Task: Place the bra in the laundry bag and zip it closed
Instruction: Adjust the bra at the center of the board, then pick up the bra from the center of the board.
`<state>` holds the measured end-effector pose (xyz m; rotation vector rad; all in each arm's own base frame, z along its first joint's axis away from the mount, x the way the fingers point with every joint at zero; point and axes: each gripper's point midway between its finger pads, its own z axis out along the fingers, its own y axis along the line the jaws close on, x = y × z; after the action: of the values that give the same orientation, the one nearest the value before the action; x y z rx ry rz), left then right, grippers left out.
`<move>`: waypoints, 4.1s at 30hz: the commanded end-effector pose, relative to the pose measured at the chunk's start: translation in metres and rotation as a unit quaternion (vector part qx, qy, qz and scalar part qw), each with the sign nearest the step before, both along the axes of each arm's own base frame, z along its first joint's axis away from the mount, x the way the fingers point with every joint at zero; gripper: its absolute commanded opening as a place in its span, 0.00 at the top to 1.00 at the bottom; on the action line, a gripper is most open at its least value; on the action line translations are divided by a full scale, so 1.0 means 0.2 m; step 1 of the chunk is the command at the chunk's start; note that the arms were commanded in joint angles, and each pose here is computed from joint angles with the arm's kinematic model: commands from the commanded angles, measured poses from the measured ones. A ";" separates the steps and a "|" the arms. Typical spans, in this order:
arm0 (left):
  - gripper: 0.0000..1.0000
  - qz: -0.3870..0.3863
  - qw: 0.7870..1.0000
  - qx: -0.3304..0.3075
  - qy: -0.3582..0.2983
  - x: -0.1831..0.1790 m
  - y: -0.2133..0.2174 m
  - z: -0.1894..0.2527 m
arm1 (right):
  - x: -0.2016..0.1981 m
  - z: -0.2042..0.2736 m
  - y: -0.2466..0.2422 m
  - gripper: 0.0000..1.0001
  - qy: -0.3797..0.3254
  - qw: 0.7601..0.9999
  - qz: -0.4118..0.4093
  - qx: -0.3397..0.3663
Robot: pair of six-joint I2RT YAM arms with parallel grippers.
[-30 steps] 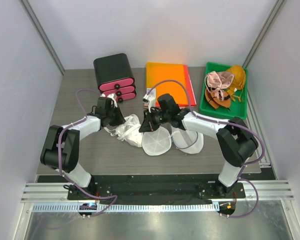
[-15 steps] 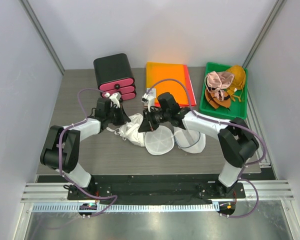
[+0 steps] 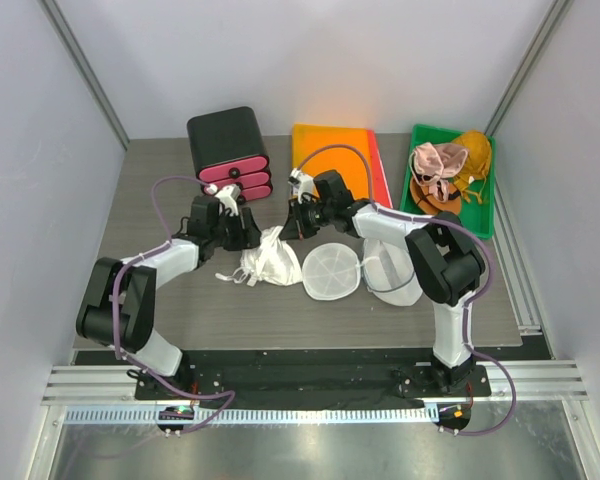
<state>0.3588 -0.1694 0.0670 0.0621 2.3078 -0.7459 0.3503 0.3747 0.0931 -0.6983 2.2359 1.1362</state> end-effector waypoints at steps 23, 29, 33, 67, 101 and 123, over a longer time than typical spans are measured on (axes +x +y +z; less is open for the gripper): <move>0.21 0.015 0.998 -0.027 -0.062 0.01 0.03 0.17 | 0.13 0.00 0.09 0.99 0.015 1.000 -0.015 -0.006; 0.26 0.063 0.992 -0.048 -0.103 0.00 0.08 0.36 | 0.10 0.01 0.06 0.99 0.010 1.000 -0.015 -0.011; 0.21 0.011 0.990 -0.090 -0.110 -0.07 -0.01 0.46 | 0.06 0.05 0.06 0.99 0.010 1.000 -0.008 0.000; 1.00 0.091 0.993 -0.071 0.024 -0.21 -0.03 0.19 | 0.19 0.23 0.05 0.59 -0.022 0.993 -0.109 -0.024; 1.00 0.458 0.879 -0.061 0.114 -0.59 0.49 0.11 | -0.46 0.14 0.38 0.19 0.044 0.996 -0.020 0.077; 1.00 0.294 0.944 -0.148 0.027 -0.01 -0.01 0.49 | -0.17 0.09 -0.08 0.16 0.025 0.985 -0.172 0.009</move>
<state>0.3388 -0.1460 0.1322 -0.8974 2.1320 -0.6665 0.3028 0.3689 0.0842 -0.2863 2.3555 1.0343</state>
